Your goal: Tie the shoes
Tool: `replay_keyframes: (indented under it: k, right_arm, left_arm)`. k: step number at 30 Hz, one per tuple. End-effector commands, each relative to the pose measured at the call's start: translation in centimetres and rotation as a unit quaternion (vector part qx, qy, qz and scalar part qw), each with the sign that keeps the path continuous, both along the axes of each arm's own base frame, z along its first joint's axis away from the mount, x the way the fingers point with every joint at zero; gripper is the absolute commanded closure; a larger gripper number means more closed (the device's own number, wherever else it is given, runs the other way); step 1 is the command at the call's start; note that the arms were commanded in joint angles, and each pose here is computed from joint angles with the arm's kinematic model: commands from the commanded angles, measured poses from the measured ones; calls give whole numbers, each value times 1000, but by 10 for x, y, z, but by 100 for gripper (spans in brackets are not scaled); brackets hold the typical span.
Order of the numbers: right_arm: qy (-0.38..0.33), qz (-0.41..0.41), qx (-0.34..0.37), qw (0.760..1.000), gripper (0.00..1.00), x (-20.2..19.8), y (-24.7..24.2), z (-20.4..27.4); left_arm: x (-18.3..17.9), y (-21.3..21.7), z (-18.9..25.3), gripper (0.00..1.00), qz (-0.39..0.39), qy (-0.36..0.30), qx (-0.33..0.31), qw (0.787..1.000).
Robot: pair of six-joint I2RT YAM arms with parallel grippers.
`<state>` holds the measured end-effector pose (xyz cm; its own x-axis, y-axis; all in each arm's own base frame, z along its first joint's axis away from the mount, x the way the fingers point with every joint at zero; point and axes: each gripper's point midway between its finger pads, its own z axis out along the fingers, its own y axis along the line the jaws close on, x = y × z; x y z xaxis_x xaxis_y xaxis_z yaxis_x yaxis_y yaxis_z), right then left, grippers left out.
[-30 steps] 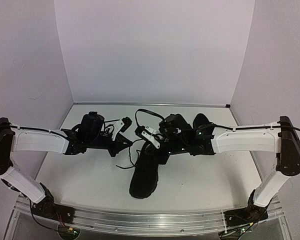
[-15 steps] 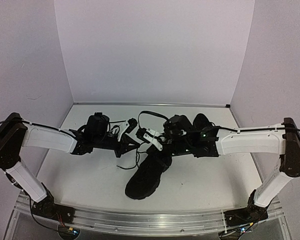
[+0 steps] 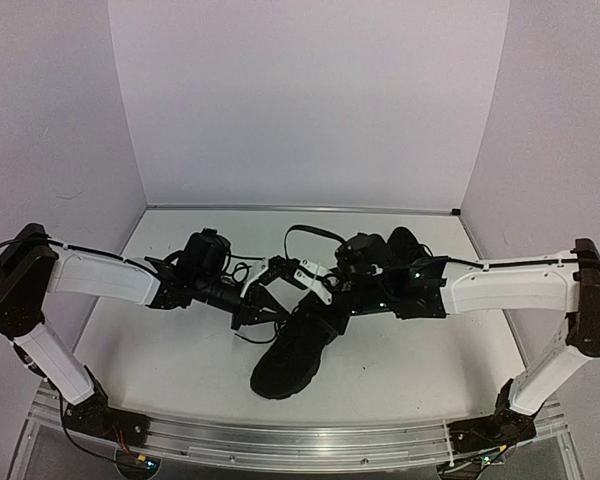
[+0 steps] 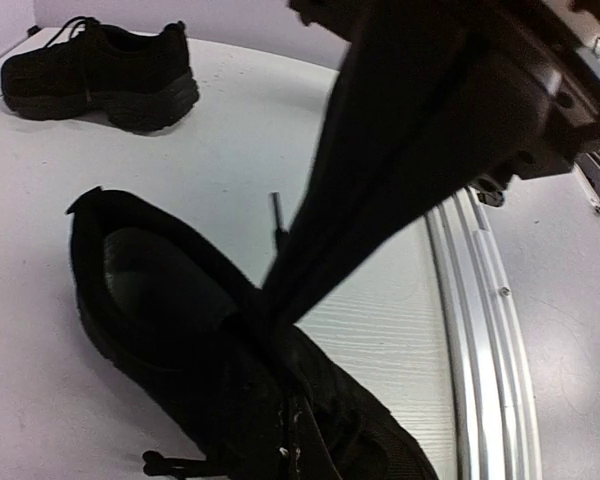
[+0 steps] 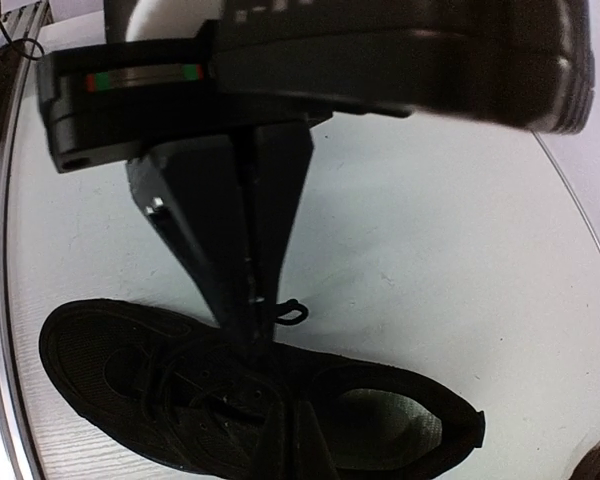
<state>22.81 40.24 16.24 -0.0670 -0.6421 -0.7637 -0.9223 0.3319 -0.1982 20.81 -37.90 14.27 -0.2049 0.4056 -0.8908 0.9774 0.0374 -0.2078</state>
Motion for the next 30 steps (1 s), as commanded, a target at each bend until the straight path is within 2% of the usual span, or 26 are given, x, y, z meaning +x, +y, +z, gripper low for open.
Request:
replay_keyframes:
  k: [1, 9, 13, 17, 22, 24, 28, 30]
  right_arm:
    - [-30, -8, 67, 997, 100, 5, 2, 43]
    - [-24, -14, 69, 997, 100, 1, -7, 42]
    - [-18, -23, 71, 997, 100, 2, -10, 40]
    - [2, -53, 75, 996, 98, 6, -14, 34]
    - [39, -102, 94, 990, 94, 14, -19, 30]
    - [52, -121, 103, 986, 91, 17, -21, 31]
    - [92, -167, 111, 975, 75, 20, -29, 24]
    - [119, -184, 121, 968, 74, 17, -37, 25]
  left_arm:
    - [-38, -6, 17, 100, -69, -2, -21, 997]
    - [-53, -24, 1, 100, -106, 2, -2, 994]
    - [-49, -28, 3, 100, -99, -16, -16, 995]
    - [-48, -38, 3, 100, -89, -41, -35, 995]
    - [-53, -41, -9, 100, -110, -35, -17, 993]
    - [-58, -42, -11, 100, -125, -31, -10, 992]
    - [-61, -41, -11, 100, -128, -34, -15, 991]
    - [-58, -42, -13, 100, -123, -35, -10, 992]
